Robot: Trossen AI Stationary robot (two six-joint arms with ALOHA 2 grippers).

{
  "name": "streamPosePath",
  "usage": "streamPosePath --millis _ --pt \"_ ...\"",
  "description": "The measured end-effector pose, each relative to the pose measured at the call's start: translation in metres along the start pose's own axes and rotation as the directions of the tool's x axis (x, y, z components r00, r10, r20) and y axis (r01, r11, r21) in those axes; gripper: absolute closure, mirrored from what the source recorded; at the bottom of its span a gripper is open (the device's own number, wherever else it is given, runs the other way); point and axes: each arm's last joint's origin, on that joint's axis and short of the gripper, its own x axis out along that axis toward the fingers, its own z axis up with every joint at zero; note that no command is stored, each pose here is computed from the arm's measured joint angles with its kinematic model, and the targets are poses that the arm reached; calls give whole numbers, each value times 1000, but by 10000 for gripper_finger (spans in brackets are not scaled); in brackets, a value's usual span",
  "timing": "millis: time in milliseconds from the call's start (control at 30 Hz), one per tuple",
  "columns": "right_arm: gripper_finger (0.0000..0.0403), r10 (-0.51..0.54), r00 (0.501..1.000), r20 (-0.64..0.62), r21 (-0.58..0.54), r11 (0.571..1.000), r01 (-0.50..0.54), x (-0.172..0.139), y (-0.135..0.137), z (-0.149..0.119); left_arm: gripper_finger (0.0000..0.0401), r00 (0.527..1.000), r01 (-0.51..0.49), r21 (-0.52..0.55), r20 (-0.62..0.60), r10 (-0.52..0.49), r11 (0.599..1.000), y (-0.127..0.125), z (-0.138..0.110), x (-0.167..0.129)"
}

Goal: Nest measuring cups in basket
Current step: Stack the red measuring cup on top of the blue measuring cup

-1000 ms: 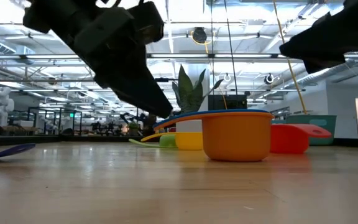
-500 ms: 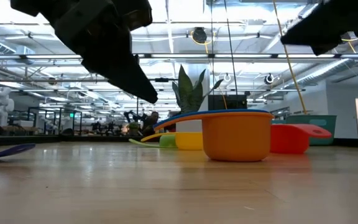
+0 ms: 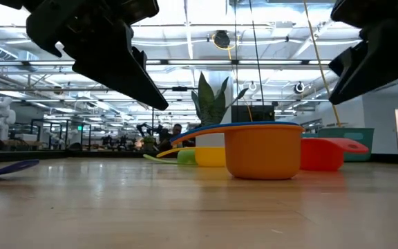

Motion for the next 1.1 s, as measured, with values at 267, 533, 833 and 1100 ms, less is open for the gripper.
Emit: streamPosePath --millis 267,533,833,1100 --pt "316 -70 973 -219 -89 995 51 -4 -19 6 171 1000 -9 4 4 9 1000 0 0 0" --pt "316 -113 934 -340 -265 964 20 -10 -27 7 171 1000 -8 4 11 8 1000 0 1 0" --pt "316 -133 909 -396 -352 936 -16 -8 -44 9 171 998 5 -3 61 -5 1000 -1 6 0" --pt "291 -156 906 -393 -461 886 -48 -4 -56 13 171 997 9 -14 80 -8 1000 -1 8 0"
